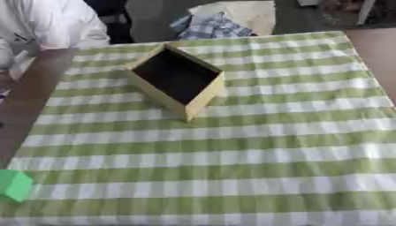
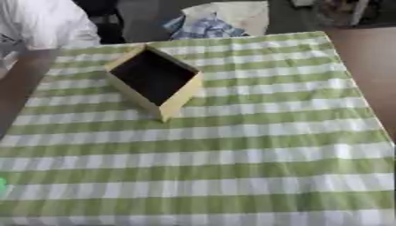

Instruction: Pick up objects on the table and place them in the box.

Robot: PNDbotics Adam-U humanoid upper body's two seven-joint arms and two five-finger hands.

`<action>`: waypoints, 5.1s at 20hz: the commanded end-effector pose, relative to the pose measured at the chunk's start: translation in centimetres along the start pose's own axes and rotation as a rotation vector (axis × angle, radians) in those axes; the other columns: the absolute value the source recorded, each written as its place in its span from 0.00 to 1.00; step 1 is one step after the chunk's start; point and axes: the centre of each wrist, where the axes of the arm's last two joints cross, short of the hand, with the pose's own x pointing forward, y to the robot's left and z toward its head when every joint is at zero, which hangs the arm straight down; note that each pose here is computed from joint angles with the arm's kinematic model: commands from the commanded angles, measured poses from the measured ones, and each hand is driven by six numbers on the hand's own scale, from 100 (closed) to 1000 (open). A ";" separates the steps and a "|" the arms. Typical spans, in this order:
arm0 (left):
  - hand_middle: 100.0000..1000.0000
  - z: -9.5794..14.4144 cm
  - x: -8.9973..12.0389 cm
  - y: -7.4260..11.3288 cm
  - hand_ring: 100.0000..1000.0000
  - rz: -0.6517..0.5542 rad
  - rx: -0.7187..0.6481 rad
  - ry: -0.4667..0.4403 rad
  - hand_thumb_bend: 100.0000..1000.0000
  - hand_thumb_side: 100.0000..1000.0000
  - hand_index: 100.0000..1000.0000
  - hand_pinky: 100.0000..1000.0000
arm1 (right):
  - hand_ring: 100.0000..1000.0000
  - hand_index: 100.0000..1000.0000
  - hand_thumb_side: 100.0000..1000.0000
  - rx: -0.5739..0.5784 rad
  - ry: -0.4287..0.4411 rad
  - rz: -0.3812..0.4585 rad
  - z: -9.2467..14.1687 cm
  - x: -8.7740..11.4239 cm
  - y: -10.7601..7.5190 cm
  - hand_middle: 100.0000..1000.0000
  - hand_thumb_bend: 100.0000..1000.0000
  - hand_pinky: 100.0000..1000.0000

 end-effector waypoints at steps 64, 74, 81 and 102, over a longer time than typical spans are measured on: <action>0.86 -4.0 -3.6 -5.9 0.86 0.077 -0.155 0.045 0.60 0.15 0.94 0.84 | 0.71 0.89 1.00 -0.042 0.032 -0.032 0.2 0.3 0.0 0.66 0.00 0.51; 0.74 -4.7 -3.8 -6.6 0.77 0.101 -0.116 0.041 0.51 0.11 0.86 0.71 | 0.71 0.89 1.00 -0.043 0.042 -0.037 0.3 0.2 0.0 0.66 0.00 0.51; 0.48 -5.0 -3.8 -7.3 0.54 0.140 -0.125 0.013 0.38 0.07 0.66 0.50 | 0.71 0.89 1.00 -0.045 0.043 -0.036 0.3 0.2 0.0 0.66 0.00 0.51; 0.36 -3.3 -3.3 3.8 0.40 0.112 0.145 -0.038 0.07 0.00 0.53 0.31 | 0.72 0.88 1.00 -0.005 -0.016 -0.006 -0.7 0.4 -0.4 0.67 0.00 0.53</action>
